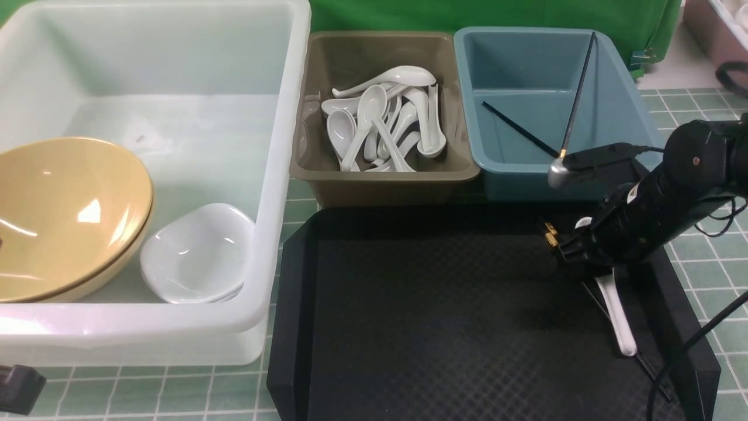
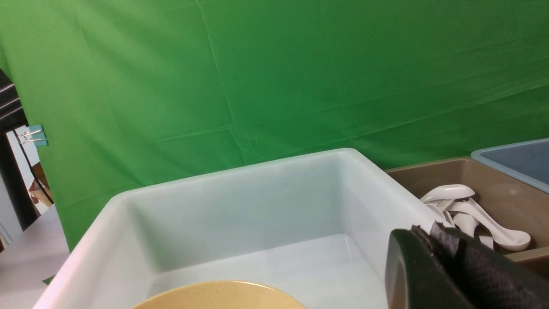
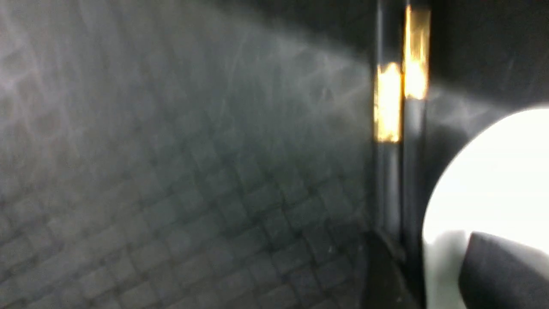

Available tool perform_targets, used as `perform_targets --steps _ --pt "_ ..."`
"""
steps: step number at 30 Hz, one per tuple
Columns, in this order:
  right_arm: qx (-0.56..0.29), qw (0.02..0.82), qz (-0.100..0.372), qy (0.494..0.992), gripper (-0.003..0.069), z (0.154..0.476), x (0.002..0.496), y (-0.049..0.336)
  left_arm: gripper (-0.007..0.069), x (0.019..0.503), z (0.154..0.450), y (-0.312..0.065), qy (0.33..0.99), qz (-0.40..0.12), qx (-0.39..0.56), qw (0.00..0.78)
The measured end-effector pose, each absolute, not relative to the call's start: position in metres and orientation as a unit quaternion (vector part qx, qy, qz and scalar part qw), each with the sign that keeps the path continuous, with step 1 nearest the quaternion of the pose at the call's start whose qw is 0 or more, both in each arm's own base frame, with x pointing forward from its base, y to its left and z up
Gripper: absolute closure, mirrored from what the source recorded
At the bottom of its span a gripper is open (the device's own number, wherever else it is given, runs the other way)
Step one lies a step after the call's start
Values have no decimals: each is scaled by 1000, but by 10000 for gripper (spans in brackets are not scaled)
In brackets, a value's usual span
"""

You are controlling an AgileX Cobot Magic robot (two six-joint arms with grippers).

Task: On blue table put chopsticks spoon bowls plates into blue grey white boxes.
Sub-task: 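Reach down and grasp the white spoon resting in the bowl with the right gripper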

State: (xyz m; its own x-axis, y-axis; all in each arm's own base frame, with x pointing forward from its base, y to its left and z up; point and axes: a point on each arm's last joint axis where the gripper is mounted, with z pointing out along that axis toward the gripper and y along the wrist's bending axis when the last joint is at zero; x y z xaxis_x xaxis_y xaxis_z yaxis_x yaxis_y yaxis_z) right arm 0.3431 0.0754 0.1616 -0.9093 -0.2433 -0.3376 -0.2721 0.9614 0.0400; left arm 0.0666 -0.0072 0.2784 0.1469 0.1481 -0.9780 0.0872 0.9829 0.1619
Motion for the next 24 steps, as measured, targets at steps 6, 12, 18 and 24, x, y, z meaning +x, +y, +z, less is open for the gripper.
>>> perform_targets --steps 6,12,18,24 --pt "-126 173 47 976 450 158 348 77 624 67 279 -7 652 21 90 752" --pt "-137 174 49 974 547 165 346 77 624 67 279 -7 652 21 90 752" --pt "-163 174 60 969 621 193 327 76 624 67 279 -7 652 21 90 752" --pt "-182 211 59 959 621 221 319 75 624 67 278 -7 653 20 90 752"
